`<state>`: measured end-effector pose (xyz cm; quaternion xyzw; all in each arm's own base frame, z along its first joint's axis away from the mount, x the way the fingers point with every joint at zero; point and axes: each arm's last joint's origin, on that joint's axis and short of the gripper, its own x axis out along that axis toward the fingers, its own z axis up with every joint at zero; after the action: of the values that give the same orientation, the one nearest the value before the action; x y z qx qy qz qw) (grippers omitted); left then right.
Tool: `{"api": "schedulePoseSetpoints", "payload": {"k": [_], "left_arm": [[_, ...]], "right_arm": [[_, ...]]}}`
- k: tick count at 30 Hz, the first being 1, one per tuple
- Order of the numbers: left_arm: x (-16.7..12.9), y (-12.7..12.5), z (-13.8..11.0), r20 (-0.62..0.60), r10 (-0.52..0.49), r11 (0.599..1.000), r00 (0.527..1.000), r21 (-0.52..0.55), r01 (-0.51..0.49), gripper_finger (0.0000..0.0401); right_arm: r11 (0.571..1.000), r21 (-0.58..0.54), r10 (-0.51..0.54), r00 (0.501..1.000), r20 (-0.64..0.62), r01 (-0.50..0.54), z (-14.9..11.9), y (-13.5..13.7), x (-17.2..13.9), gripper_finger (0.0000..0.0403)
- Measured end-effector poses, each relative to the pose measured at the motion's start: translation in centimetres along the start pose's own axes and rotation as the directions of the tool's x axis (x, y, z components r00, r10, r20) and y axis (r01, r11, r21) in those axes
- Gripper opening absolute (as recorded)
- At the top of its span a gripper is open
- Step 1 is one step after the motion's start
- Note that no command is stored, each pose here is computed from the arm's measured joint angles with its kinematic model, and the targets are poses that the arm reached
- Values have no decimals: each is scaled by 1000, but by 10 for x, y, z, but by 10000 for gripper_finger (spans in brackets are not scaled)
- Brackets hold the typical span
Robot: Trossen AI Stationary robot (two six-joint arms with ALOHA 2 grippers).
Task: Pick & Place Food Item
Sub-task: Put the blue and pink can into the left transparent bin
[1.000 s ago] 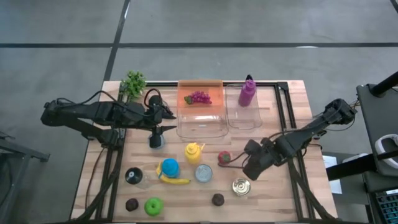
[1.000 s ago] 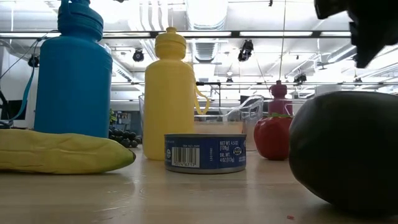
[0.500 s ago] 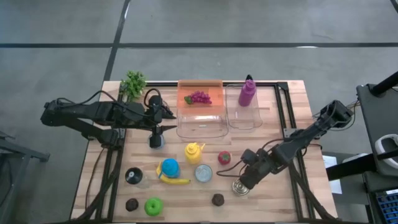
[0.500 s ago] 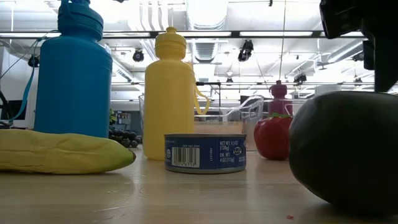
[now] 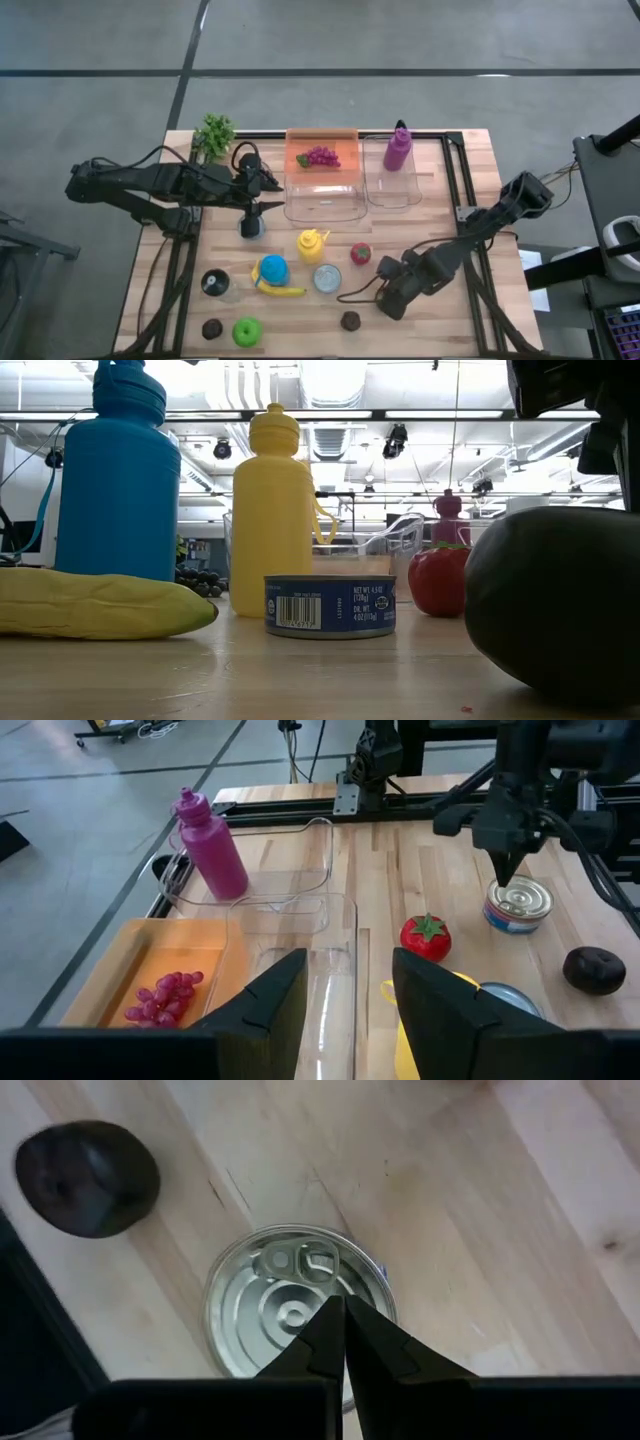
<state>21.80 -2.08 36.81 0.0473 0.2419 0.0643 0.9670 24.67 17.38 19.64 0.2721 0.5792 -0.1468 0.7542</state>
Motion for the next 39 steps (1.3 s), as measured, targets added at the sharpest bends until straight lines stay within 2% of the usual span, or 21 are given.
{"api": "schedulePoseSetpoints", "payload": {"k": [10,19,39], "left_arm": [[0,0,0,3,0,1000,1000,-1,0,140],[0,0,0,3,0,1000,1000,-2,0,142],[0,0,0,3,0,1000,1000,-3,0,134]], "right_arm": [[999,-35,-12,1000,-18,11,2,8,7,8],[996,-19,-93,995,-47,92,-1,-1,8,8],[994,-25,-110,993,-53,109,-3,-5,11,8]]}}
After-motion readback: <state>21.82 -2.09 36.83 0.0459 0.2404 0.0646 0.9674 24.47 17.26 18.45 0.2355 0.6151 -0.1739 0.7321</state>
